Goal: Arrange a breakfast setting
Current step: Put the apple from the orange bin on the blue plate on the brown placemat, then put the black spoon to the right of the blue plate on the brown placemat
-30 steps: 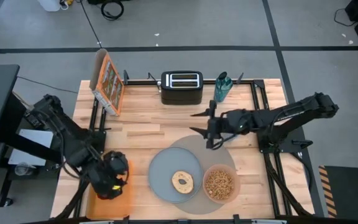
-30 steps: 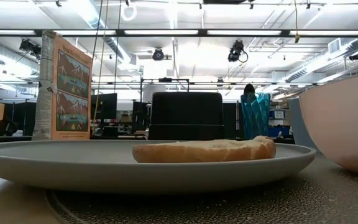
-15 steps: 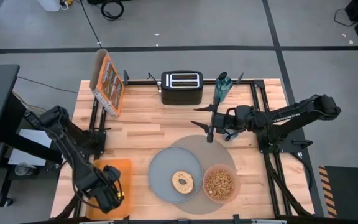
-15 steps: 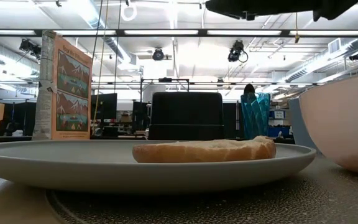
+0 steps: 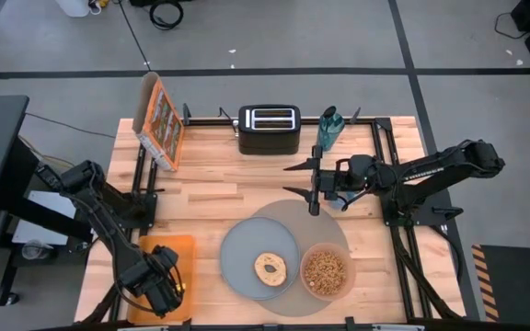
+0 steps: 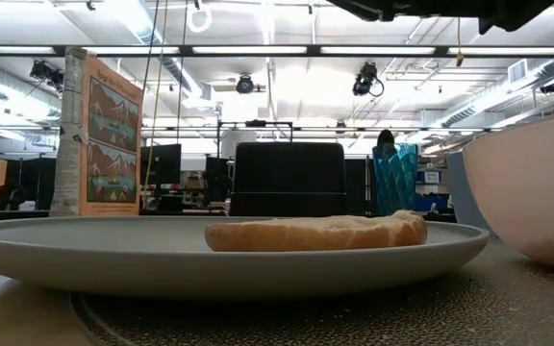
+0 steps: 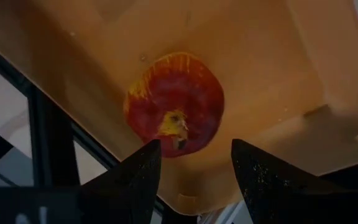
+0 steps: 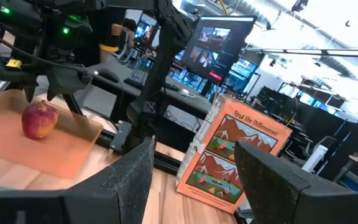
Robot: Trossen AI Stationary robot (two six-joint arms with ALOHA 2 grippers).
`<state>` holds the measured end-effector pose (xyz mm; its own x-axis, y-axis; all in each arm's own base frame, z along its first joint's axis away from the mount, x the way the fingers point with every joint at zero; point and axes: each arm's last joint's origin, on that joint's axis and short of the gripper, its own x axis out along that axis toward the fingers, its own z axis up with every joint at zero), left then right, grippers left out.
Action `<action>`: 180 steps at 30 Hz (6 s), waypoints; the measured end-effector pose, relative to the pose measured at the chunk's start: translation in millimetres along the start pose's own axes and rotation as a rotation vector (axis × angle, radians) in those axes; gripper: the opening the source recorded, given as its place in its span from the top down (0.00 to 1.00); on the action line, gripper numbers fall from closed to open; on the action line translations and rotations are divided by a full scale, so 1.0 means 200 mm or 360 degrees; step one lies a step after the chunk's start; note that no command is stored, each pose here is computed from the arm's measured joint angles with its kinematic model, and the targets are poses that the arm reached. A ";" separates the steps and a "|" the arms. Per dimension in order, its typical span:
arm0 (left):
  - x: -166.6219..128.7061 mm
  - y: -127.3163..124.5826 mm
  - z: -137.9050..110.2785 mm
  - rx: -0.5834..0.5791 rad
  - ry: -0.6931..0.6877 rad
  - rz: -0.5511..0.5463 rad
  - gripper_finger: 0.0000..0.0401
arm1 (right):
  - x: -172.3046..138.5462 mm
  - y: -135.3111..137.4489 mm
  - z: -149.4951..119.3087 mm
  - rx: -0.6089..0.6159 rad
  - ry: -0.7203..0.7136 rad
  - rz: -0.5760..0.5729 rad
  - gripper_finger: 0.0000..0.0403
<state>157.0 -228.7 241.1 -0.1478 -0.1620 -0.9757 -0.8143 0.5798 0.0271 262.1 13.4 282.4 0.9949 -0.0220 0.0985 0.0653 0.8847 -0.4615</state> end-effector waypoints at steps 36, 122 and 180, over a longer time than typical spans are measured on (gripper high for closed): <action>0.05 0.02 -0.01 -0.0033 -0.0062 0.0027 0.87 | 0.00 0.01 -0.01 -0.0001 0.0025 0.0022 0.42; -0.24 -0.48 0.92 0.1973 -0.0521 -0.0171 0.95 | -0.15 0.30 0.06 0.0359 0.0515 -0.0154 0.42; -0.52 -0.40 0.79 0.1825 -0.0713 0.0011 0.54 | -0.16 0.31 0.04 0.0337 0.0603 -0.0108 0.42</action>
<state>327.1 -131.6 306.1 0.2395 0.0010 -0.9709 0.1831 0.9820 0.0462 234.2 73.0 256.6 0.9493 -0.2180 -0.2264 0.1537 0.9503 -0.2706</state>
